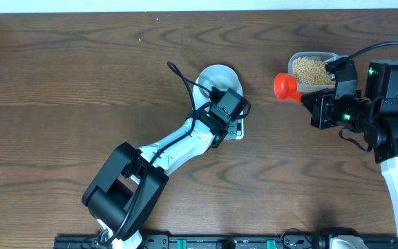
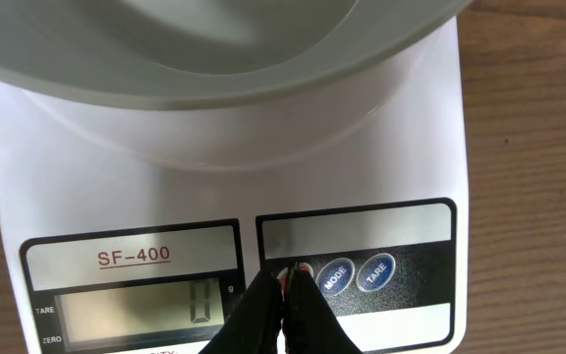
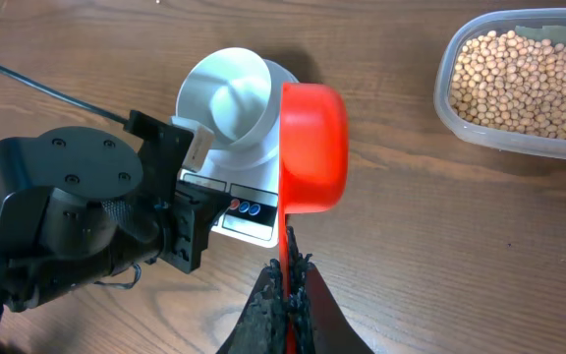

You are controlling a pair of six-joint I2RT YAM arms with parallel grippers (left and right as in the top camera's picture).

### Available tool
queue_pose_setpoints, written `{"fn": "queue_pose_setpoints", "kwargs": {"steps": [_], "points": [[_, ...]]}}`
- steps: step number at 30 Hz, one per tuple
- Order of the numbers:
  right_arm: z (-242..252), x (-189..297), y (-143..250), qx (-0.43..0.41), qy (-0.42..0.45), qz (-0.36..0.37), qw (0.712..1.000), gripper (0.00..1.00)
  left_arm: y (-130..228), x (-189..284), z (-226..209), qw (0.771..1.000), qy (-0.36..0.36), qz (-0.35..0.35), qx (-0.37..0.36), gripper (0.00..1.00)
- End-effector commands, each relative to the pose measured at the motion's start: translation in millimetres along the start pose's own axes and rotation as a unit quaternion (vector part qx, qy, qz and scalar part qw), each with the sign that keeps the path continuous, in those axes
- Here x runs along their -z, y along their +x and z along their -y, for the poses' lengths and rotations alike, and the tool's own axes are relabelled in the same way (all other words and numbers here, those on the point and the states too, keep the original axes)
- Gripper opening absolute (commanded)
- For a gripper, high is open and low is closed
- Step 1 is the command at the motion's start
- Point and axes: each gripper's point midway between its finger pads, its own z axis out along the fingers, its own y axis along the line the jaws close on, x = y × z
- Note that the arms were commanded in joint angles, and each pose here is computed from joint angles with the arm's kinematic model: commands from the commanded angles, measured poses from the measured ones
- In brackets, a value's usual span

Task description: Scoop item into bowl and weigh 50g on scale

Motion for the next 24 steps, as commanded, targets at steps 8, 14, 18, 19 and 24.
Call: {"fn": "queue_pose_setpoints", "kwargs": {"steps": [8,14,18,19,24], "points": [[-4.1,3.4,-5.1,0.013,-0.002,0.005,1.0,0.01,22.8,-31.6,-13.0,0.999,-0.031,-0.034,-0.014,0.07],[-4.0,3.4,-3.0,0.011,-0.002,0.001,1.0,0.01,33.3,-39.6,-16.6,0.998,-0.04,-0.052,-0.019,0.07],[-4.0,3.4,-3.2,0.012,-0.002,0.002,1.0,0.01,22.9,-29.3,-12.1,0.999,-0.03,-0.036,-0.016,0.07],[-3.9,3.4,-3.3,0.012,-0.001,0.002,1.0,0.01,18.6,-24.9,-10.3,0.999,-0.026,-0.029,-0.015,0.07],[-4.0,3.4,-5.1,0.014,-0.001,0.005,1.0,0.01,-6.5,8.4,-0.8,1.0,0.0,0.013,-0.013,0.07]]}}
